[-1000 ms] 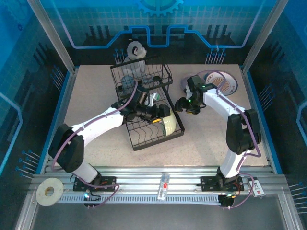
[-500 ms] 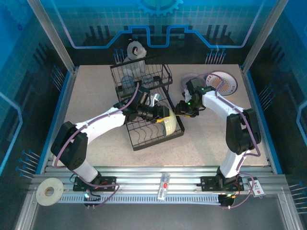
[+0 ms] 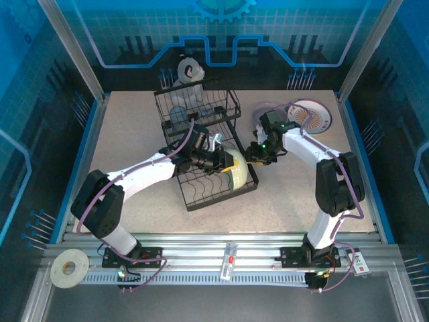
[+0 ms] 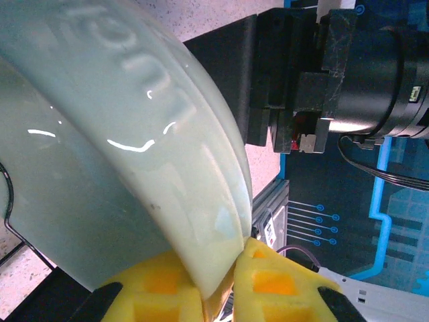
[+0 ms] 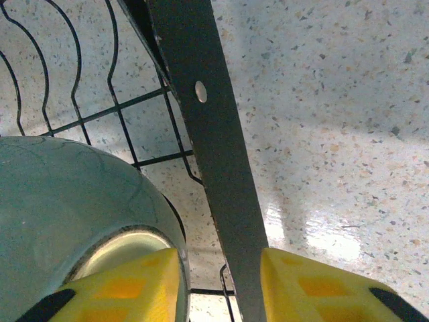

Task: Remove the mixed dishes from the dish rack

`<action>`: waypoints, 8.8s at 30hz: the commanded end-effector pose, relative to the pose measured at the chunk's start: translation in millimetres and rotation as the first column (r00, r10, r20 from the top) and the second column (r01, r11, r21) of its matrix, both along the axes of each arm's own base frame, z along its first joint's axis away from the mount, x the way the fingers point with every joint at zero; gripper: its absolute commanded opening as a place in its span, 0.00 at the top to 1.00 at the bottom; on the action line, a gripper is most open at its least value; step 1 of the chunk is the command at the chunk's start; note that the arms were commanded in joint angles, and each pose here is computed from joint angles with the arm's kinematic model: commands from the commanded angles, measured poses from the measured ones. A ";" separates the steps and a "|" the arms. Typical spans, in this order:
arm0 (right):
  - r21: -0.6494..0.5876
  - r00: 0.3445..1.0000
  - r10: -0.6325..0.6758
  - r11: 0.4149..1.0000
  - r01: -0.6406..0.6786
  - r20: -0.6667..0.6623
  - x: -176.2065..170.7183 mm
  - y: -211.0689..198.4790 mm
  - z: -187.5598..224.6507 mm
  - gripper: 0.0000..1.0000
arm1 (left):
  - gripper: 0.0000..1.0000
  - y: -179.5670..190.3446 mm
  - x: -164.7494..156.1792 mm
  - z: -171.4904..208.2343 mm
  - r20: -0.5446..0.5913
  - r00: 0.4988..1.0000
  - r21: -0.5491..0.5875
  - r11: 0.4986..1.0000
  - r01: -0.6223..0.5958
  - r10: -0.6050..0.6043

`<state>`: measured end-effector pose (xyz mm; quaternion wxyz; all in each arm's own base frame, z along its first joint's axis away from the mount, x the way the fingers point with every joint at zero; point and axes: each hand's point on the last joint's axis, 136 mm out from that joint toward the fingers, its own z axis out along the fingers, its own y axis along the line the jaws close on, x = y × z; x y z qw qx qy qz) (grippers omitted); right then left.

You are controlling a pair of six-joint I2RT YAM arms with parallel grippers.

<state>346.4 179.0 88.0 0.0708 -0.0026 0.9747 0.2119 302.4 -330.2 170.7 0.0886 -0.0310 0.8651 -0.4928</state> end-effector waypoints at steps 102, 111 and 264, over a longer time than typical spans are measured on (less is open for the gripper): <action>0.010 0.998 0.004 1.000 -0.004 -0.067 2.2 10.3 -16.1 1.00 | 1.00 19.7 -19.2 99.4 0.602 0.782 -0.194 0.919 0.342 -0.164; 0.021 0.998 0.005 1.000 -0.003 -0.068 4.2 12.9 -15.6 1.00 | 1.00 7.5 -17.2 91.8 0.589 0.790 -0.207 0.913 0.351 -0.170; -0.173 0.963 -0.048 0.980 0.097 0.264 6.9 -56.8 144.1 1.00 | 0.01 -3.8 -14.6 208.0 0.827 0.265 0.528 0.847 -0.062 -0.496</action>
